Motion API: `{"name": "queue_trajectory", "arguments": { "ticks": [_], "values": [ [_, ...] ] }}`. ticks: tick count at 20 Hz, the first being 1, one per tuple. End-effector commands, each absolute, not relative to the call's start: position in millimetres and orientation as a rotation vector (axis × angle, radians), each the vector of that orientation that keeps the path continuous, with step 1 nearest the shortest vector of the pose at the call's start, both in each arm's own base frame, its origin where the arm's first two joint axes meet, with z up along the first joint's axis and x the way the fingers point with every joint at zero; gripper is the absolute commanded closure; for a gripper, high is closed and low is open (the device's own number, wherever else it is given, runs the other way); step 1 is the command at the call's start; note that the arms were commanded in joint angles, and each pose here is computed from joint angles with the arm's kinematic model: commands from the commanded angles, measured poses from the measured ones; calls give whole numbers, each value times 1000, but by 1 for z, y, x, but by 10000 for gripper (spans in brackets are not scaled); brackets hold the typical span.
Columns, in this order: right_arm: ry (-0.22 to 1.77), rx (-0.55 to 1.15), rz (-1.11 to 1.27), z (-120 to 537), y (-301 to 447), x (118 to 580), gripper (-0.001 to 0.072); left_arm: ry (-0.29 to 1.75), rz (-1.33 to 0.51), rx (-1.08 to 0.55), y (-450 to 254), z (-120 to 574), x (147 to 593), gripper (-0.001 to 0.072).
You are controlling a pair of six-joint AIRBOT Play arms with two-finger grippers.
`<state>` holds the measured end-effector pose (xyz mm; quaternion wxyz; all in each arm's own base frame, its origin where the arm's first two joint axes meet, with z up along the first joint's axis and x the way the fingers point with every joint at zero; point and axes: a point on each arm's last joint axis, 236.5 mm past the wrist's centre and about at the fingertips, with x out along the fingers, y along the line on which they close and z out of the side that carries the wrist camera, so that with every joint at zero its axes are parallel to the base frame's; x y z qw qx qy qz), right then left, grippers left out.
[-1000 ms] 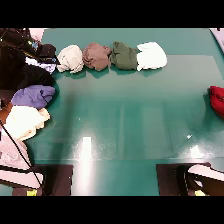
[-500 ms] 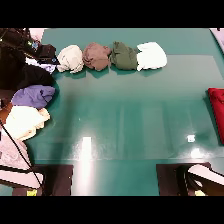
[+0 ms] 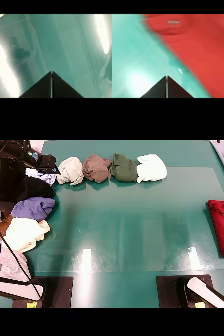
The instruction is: Fold the shirts.
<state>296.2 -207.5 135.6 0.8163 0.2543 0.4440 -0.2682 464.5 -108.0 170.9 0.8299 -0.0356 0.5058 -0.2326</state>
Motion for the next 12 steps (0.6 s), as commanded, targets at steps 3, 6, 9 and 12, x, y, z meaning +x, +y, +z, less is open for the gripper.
{"name": "queue_trajectory", "arguments": {
  "ticks": [3,6,9,12],
  "values": [
    [918,378,-194,170,-70,342,691,1031,-484,-80,-108,176,473,684],
    [928,288,-27,177,-7,345,691,996,-475,-85,-108,180,481,684],
    [954,222,81,175,34,342,691,966,-467,-90,-108,184,487,684],
    [963,196,134,174,54,340,692,944,-461,-93,-108,187,492,685]
  ]
}}
